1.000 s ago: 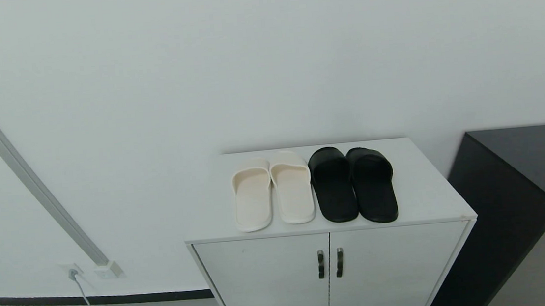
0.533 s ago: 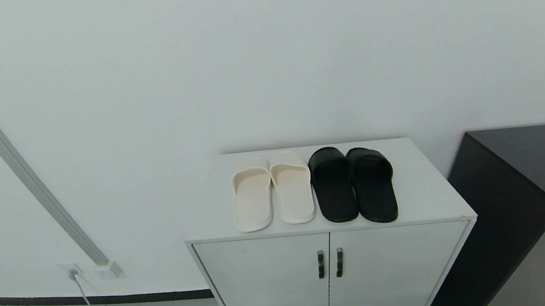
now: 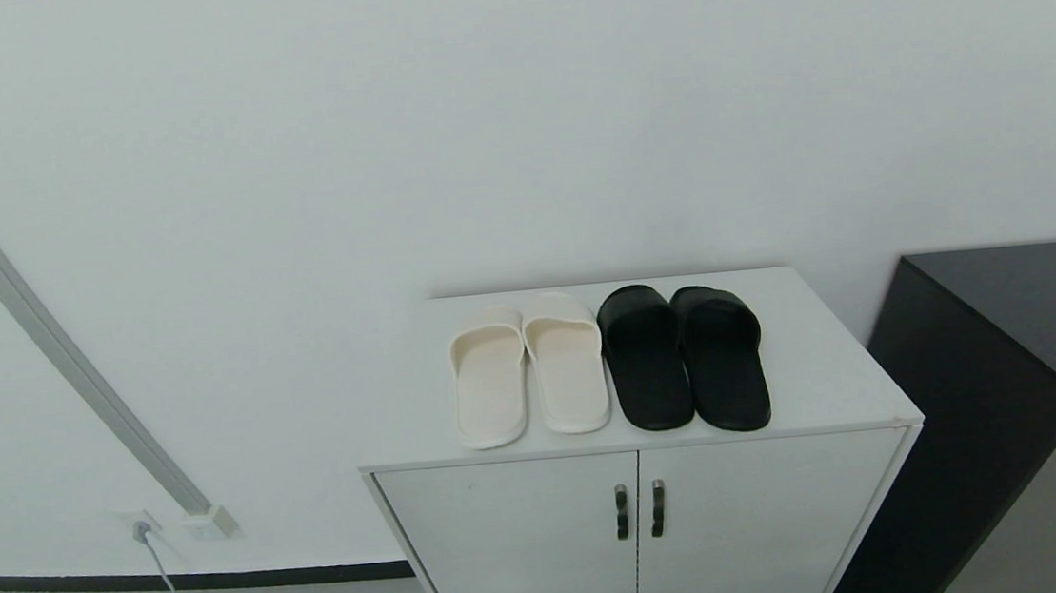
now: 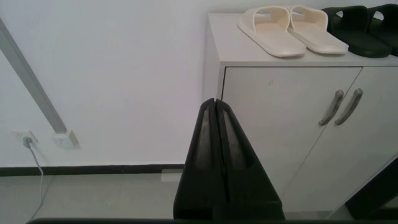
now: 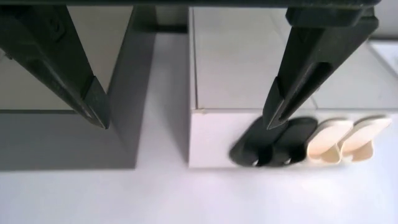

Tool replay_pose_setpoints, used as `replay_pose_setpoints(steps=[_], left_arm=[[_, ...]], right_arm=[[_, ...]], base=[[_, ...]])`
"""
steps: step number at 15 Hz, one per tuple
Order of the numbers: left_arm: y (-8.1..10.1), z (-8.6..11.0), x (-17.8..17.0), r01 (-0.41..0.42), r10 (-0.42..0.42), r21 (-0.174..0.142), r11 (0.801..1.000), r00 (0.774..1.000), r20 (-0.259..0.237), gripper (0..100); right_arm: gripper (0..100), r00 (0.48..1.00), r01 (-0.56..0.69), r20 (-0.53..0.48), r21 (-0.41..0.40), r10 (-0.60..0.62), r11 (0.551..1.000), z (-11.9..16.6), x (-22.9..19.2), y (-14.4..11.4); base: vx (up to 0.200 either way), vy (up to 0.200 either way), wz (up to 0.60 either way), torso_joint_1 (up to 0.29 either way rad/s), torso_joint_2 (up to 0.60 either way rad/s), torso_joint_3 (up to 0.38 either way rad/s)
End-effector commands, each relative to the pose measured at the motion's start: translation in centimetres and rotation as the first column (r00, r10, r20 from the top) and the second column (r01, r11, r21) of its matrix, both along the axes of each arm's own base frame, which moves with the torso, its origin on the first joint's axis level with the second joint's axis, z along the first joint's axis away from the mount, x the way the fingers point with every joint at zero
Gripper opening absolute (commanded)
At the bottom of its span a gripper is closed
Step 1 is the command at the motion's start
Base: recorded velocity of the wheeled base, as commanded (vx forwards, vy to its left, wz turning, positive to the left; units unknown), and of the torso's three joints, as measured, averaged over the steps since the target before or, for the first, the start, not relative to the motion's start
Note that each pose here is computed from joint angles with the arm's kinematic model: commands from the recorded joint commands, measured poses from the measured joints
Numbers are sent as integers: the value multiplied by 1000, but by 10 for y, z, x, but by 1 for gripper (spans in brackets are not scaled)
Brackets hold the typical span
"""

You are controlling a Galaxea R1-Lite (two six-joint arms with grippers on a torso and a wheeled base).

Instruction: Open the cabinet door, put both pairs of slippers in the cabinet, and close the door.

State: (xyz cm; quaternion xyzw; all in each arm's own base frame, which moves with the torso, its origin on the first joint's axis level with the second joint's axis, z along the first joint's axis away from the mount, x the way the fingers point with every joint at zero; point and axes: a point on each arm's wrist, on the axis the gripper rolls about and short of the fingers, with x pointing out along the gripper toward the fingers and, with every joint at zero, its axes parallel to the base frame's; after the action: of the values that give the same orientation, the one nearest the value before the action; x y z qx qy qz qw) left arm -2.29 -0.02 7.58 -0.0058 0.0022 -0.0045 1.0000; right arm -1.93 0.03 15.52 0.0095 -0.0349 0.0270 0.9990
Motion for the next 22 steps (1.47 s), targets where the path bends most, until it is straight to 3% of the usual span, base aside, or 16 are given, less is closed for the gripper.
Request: replay_pose_setpoints(steps=[1,4,6,11,16,22], left_arm=[[0,0,0,0,0,-1,1000,1000,0,0],[0,0,0,-1,1,-1,1000,1000,0,0],[0,0,0,0,0,-1,1000,1000,0,0],[0,0,0,-1,1,-1,1000,1000,0,0],[0,0,0,-1,1,-1,1000,1000,0,0],[0,0,0,-1,1,-1,1000,1000,0,0]], right_arm=[[100,952,-94,-288,39,101,995,24,79,5],[100,932,-187,-303,60,197,980,28,127,21],[100,913,-191,-342,123,222,974,33,160,39],[100,903,-238,-336,127,268,963,49,184,110],[100,898,-245,-351,103,266,964,50,202,172],[100,941,-118,-310,71,134,990,16,252,226]], base=[[0,0,0,0,0,0],[0,0,0,0,0,0],[0,0,0,0,0,0],[0,0,0,0,0,0],[0,0,0,0,0,0],[0,0,0,0,0,0]])
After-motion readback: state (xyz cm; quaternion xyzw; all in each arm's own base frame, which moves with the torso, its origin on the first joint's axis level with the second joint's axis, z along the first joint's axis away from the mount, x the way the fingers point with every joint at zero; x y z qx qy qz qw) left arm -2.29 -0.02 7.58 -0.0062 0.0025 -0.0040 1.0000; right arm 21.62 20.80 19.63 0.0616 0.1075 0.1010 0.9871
